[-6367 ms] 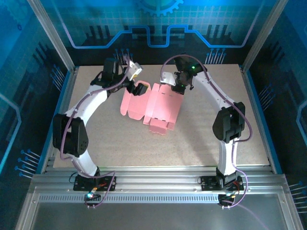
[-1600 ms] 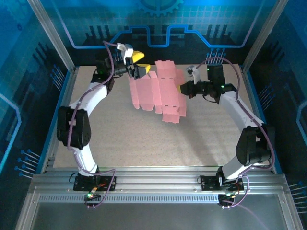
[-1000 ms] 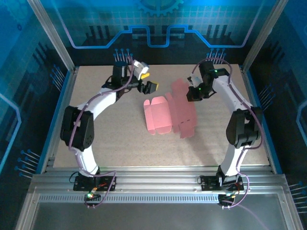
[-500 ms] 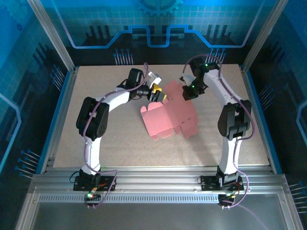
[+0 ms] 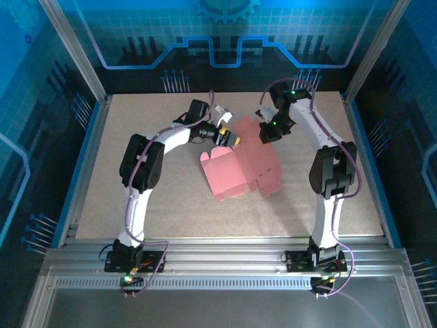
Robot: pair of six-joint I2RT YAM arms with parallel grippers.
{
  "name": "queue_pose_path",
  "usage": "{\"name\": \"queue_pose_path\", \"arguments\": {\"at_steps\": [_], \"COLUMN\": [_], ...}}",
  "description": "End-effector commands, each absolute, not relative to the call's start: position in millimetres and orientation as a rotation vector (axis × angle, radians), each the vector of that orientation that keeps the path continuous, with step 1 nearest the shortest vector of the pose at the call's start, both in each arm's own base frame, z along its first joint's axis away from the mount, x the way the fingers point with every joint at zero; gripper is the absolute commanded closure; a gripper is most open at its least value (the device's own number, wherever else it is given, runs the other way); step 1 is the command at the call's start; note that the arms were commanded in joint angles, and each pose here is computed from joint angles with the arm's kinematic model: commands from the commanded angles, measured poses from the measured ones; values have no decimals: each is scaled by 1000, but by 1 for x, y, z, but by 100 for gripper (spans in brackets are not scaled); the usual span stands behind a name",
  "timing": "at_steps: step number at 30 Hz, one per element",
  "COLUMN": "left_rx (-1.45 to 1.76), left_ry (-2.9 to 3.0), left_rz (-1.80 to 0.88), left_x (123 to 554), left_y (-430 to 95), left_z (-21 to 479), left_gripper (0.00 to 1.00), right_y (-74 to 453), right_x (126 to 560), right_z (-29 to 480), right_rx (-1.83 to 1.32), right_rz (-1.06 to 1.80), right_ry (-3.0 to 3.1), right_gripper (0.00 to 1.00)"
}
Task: Fold the paper box
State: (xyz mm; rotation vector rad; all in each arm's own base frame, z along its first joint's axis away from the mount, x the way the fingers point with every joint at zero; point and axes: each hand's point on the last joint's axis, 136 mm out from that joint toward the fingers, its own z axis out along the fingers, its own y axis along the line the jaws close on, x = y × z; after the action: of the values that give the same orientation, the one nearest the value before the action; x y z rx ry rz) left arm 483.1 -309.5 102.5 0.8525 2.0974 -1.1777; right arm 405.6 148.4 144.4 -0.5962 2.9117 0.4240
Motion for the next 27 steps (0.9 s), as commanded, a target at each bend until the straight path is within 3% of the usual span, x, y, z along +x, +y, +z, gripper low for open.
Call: {"name": "queue_pose_path", "arguments": {"at_steps": [1, 7, 19, 27], "left_rx": [855, 876, 879, 926], "left_ry": [2116, 2107, 2074, 2143], "left_rz": [-1269, -1283, -1292, -1119], "left_x": [478, 461, 435, 424], "left_y": [-313, -314, -323, -335], "left_z": [103, 111, 119, 98], "left_gripper": [32, 41, 49, 54], "right_y": [156, 154, 152, 154], "right_x": [400, 406, 418, 417], "right_z": [146, 144, 134, 130], "right_rx": [-612, -560, -473, -473], "right_rz": [466, 448, 361, 275], "right_ry": [2932, 2948, 2971, 2992], "right_gripper": [100, 100, 100, 100]}}
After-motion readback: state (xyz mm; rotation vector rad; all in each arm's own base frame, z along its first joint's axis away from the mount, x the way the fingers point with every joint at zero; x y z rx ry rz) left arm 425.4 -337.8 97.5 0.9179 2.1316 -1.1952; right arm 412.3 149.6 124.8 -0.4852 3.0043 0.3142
